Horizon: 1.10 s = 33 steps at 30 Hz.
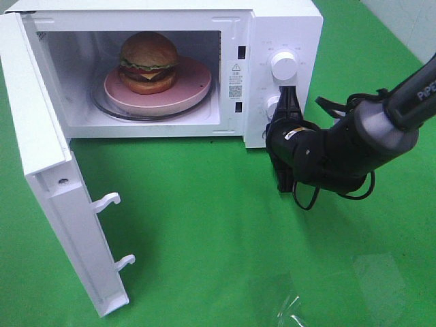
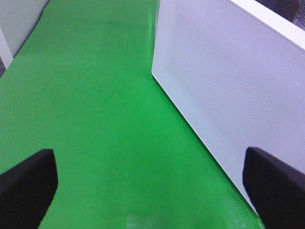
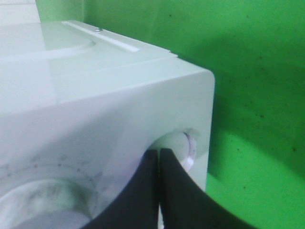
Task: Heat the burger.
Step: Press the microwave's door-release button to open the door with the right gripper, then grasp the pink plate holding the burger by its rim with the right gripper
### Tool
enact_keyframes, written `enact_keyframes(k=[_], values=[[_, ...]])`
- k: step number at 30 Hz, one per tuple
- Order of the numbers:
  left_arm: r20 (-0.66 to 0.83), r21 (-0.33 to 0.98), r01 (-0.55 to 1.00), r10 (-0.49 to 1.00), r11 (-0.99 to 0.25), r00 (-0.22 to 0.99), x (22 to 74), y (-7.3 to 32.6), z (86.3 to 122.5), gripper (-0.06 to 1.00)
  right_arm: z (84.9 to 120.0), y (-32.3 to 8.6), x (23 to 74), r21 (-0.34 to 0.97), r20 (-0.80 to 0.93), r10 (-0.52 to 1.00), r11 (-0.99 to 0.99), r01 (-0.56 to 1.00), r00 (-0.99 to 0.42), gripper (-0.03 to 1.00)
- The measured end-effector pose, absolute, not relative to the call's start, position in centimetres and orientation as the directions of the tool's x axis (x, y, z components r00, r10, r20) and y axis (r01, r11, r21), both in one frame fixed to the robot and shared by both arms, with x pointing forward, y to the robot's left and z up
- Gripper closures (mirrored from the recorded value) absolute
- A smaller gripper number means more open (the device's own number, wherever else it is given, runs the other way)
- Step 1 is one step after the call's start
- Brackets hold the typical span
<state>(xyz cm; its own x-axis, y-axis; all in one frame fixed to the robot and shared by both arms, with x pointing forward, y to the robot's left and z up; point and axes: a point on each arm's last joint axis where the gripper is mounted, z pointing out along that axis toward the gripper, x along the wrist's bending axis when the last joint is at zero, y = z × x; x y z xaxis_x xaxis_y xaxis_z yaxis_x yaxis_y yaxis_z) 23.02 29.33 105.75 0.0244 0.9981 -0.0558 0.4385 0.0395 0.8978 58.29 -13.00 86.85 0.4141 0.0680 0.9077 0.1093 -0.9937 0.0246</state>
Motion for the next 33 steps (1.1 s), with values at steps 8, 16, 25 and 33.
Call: enact_keyframes(k=[8,16,25,33], values=[[-0.056,0.898,0.439,0.998,0.040,0.024,23.0,29.3,105.8,-0.03,88.8,-13.1,56.5,0.133,0.877,0.240,-0.954,0.269,0.417,0.94],[-0.056,0.898,0.439,0.998,0.040,0.024,23.0,29.3,105.8,-0.03,90.8,-13.1,53.8,0.313,0.780,0.528,-0.794,0.521,0.336,0.94],[-0.056,0.898,0.439,0.998,0.040,0.024,23.0,29.3,105.8,-0.03,93.0,-13.2,51.8,0.473,0.577,0.804,-0.474,0.743,0.145,0.94],[-0.056,0.898,0.439,0.998,0.040,0.024,23.0,29.3,105.8,-0.03,93.8,-13.7,49.9,0.498,0.373,0.927,-0.160,0.852,-0.044,0.93]])
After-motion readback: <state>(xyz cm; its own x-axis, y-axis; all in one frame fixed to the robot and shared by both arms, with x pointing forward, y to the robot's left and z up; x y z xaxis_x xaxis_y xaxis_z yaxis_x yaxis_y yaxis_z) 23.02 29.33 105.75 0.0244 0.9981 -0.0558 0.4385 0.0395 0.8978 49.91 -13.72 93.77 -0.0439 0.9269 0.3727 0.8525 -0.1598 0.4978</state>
